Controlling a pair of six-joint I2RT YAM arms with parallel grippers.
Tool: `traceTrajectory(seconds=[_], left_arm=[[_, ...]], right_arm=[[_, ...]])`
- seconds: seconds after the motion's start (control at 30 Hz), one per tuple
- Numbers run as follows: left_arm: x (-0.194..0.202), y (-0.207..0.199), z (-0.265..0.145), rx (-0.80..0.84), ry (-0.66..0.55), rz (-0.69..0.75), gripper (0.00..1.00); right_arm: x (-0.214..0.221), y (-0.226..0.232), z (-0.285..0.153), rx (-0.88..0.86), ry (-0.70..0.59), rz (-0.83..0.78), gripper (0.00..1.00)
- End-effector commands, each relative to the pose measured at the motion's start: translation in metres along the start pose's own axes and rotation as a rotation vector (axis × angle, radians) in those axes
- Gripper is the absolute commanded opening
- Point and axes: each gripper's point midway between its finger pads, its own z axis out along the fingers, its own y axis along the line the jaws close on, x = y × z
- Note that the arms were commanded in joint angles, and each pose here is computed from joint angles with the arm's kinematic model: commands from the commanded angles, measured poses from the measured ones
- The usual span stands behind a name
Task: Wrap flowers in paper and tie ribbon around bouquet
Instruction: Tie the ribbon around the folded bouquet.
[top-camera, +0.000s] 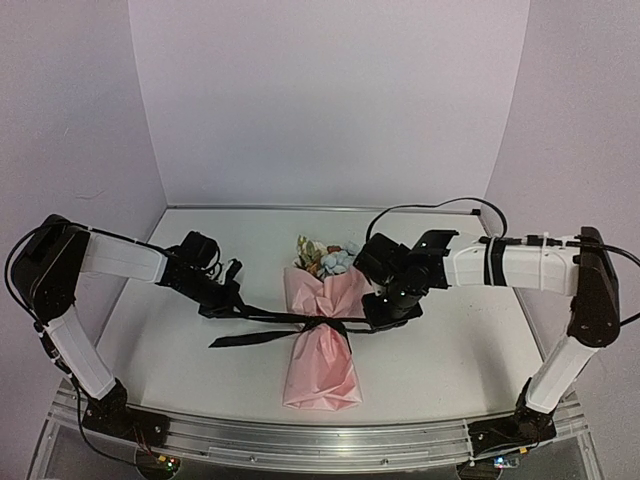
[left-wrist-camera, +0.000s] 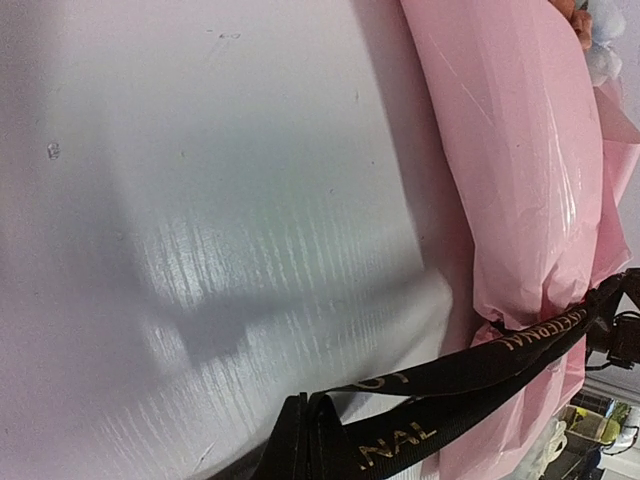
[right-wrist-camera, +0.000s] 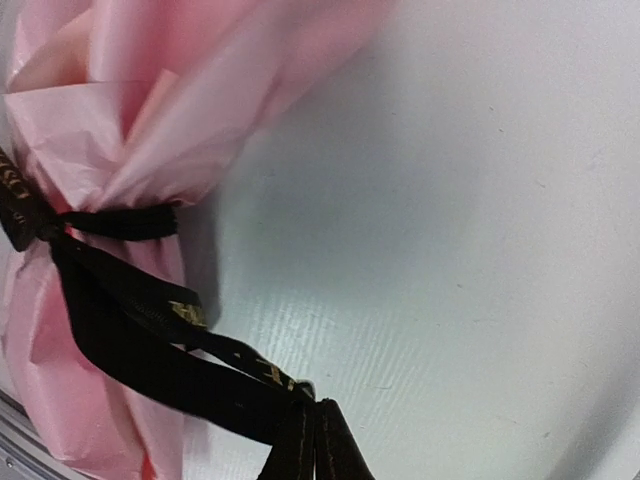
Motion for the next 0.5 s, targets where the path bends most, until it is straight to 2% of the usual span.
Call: traceTrajectory(seconds=[0.0, 0.3, 0.47], left_arm=[[-0.006, 0.018, -0.006, -0.051, -0.036, -0.035, 0.0], [-0.004, 0.023, -0.008, -0.059, -0.038, -0.056, 0.0], [-0.004, 0.022, -0.007, -0.046, -0.033, -0.058, 0.0]], right_arm=[[0.017, -0.053, -0.008, 0.172, 0.009, 0.04, 0.0], [0.041, -0.095, -0.001, 0.283, 0.015, 0.11, 0.0], [0.046, -0.088, 0.01, 0.218, 0.03, 0.164, 0.0]])
